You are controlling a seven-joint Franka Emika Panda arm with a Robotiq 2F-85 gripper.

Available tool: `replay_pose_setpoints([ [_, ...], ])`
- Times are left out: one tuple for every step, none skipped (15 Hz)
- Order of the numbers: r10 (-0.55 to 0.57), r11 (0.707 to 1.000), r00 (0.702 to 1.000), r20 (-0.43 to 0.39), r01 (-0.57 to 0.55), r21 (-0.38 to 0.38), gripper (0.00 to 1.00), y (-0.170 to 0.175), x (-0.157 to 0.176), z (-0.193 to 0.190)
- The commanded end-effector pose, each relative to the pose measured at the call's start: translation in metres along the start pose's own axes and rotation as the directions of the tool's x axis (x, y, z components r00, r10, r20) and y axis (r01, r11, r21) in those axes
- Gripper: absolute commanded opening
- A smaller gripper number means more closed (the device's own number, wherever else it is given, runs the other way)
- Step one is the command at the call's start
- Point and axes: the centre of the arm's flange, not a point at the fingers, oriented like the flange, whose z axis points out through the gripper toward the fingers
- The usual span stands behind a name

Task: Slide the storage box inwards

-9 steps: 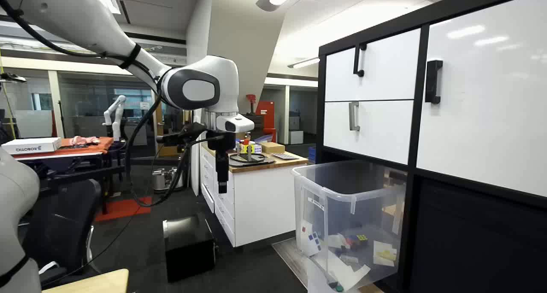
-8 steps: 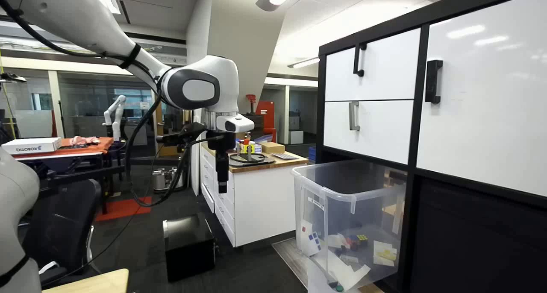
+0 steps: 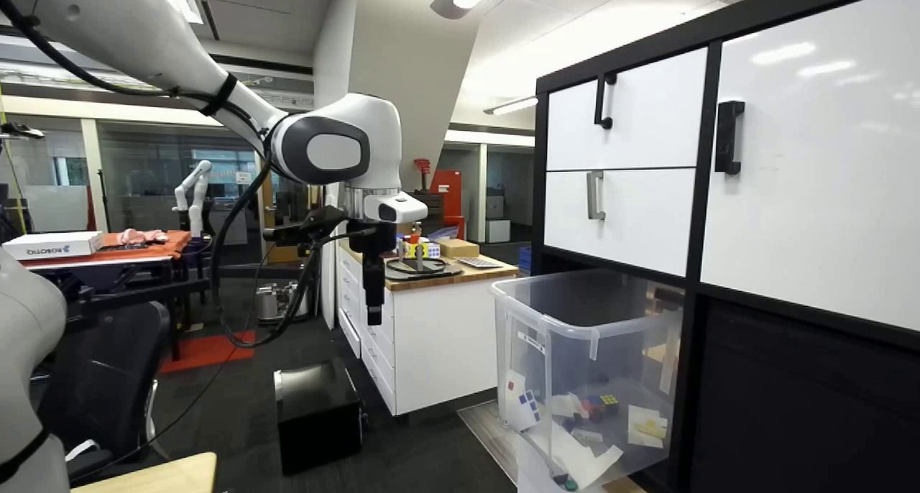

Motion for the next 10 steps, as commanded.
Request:
replay_pose_setpoints([
  [0.0,1.0,1.0,0.0,0.0,0.0,1.0,0.0,0.0,0.0],
  [-0.004,1.0,1.0,-0.014,0.005,0.008,1.0,0.0,0.001,0.001],
  [-0.011,1.0,1.0,-0.026,0.012,0.018,1.0,0.0,0.002,0.003],
  [-0.014,1.0,0.999,-0.039,0.014,0.016,1.0,0.0,0.005,0.005],
  [-0.018,1.0,0.998,-0.063,0.019,0.011,1.0,0.0,0.013,0.012],
  [-0.021,1.0,0.997,-0.077,0.022,0.016,1.0,0.0,0.017,0.014],
  [-0.03,0.999,0.995,-0.095,0.032,0.016,1.0,0.0,0.024,0.022],
  [-0.039,0.999,0.993,-0.11,0.041,0.015,1.0,0.0,0.028,0.026],
  [-0.058,0.998,0.99,-0.131,0.061,0.013,1.0,0.0,0.033,0.032],
  [-0.073,0.997,0.986,-0.148,0.075,0.008,1.0,0.0,0.037,0.036],
])
